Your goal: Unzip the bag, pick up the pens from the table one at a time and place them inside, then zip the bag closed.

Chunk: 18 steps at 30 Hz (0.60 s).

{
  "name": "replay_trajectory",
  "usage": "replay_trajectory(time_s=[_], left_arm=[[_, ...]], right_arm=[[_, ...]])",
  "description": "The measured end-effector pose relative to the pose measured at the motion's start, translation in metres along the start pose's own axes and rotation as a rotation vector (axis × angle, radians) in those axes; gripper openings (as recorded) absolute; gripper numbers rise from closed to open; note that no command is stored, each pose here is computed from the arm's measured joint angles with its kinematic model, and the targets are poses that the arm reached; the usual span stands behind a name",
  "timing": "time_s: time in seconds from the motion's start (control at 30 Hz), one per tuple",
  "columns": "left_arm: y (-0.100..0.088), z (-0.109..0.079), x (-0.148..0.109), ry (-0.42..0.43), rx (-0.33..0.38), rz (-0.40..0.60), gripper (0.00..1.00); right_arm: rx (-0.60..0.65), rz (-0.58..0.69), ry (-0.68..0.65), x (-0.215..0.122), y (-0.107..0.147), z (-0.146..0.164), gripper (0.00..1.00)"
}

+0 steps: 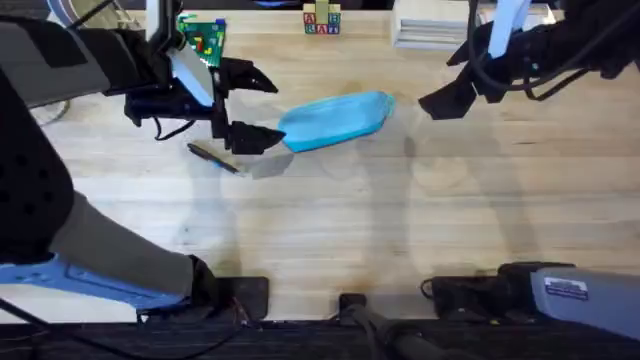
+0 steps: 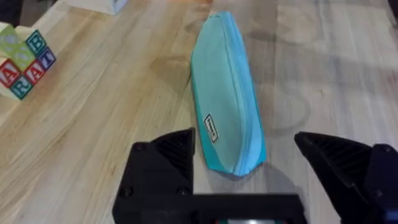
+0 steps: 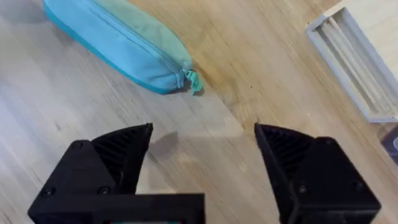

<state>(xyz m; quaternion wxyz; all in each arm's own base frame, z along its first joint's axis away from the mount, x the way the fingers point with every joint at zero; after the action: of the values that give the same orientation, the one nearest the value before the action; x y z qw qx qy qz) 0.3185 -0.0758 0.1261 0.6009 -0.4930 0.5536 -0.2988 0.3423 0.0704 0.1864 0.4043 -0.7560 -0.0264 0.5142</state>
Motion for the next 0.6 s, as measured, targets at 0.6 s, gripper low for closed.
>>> replay_trajectory(time_s=[0.6], left_arm=[[0.006,-0.001,0.014,0.04,-0.001,0.002,0.993]], right_arm=[[0.0,0.0,0.0,0.0,0.0,0.0,0.996]])
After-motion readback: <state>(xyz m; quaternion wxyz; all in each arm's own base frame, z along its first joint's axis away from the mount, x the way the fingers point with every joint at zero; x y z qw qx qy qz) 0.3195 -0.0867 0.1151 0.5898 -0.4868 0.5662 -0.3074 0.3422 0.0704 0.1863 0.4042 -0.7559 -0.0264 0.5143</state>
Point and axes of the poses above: each hand's point on the last joint's axis, 136 mm out from that joint toward the fingers, its own x axis out along the fingers, its own z axis along the line the jaws close on, y = z × x, the point moved 2 cm from there along -x, back along the fingers, and after that the axes turned 5 degrees about -x, right-handed, at the moved point
